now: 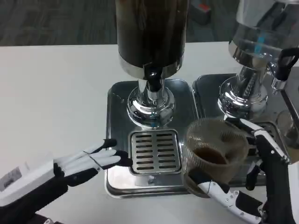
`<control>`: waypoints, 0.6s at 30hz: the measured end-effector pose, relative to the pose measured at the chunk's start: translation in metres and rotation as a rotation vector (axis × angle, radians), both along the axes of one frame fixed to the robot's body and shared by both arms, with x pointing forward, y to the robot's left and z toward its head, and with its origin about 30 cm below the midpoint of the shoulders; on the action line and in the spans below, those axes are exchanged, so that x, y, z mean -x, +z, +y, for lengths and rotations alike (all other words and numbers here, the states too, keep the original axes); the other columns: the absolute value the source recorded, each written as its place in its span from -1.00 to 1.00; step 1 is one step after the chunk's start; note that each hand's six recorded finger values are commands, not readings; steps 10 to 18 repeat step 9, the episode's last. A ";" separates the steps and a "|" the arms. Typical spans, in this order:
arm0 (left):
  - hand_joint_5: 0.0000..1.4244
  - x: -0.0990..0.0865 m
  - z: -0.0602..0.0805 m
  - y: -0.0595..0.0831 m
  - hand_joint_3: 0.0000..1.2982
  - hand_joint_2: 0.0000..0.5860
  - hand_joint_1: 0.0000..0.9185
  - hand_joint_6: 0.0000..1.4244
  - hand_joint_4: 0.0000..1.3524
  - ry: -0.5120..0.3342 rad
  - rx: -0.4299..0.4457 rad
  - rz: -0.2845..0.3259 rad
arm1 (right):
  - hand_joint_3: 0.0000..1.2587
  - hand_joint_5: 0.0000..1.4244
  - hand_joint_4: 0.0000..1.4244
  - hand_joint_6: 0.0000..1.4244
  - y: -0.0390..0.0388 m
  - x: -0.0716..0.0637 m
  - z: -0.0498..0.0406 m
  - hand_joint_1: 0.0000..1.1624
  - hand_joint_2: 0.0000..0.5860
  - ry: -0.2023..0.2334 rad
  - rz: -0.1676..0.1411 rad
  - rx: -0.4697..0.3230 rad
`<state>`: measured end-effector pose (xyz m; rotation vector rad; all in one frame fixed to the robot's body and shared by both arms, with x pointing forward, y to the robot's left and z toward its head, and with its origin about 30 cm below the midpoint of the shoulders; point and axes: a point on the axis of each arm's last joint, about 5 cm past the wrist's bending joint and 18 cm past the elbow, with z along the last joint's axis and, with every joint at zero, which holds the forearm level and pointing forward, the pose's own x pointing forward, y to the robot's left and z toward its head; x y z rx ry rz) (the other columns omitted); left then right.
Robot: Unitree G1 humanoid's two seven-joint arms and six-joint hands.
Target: Grasp the cup under the faucet to collect the drink, then remove the cup.
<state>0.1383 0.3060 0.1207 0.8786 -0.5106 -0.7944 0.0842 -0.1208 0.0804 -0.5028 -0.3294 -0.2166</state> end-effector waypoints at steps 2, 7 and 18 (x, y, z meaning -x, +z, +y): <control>-0.99 0.000 0.001 0.001 -0.75 -0.64 -1.00 -0.66 -1.00 -0.002 -0.005 0.000 | -0.04 0.28 -0.08 0.80 0.0000 0.000 -0.0001 0.48 -0.38 -0.001 -0.001 0.002; -0.99 0.000 0.001 0.001 -0.75 -0.63 -1.00 -0.66 -1.00 -0.002 -0.004 -0.001 | -0.04 0.29 -0.08 0.80 0.0004 0.000 -0.0009 0.48 -0.38 -0.006 -0.004 0.003; -0.99 0.000 0.001 0.001 -0.75 -0.63 -1.00 -0.66 -1.00 -0.002 -0.004 -0.001 | -0.04 0.29 -0.08 0.80 0.0005 0.000 -0.0011 0.48 -0.38 -0.008 -0.005 0.004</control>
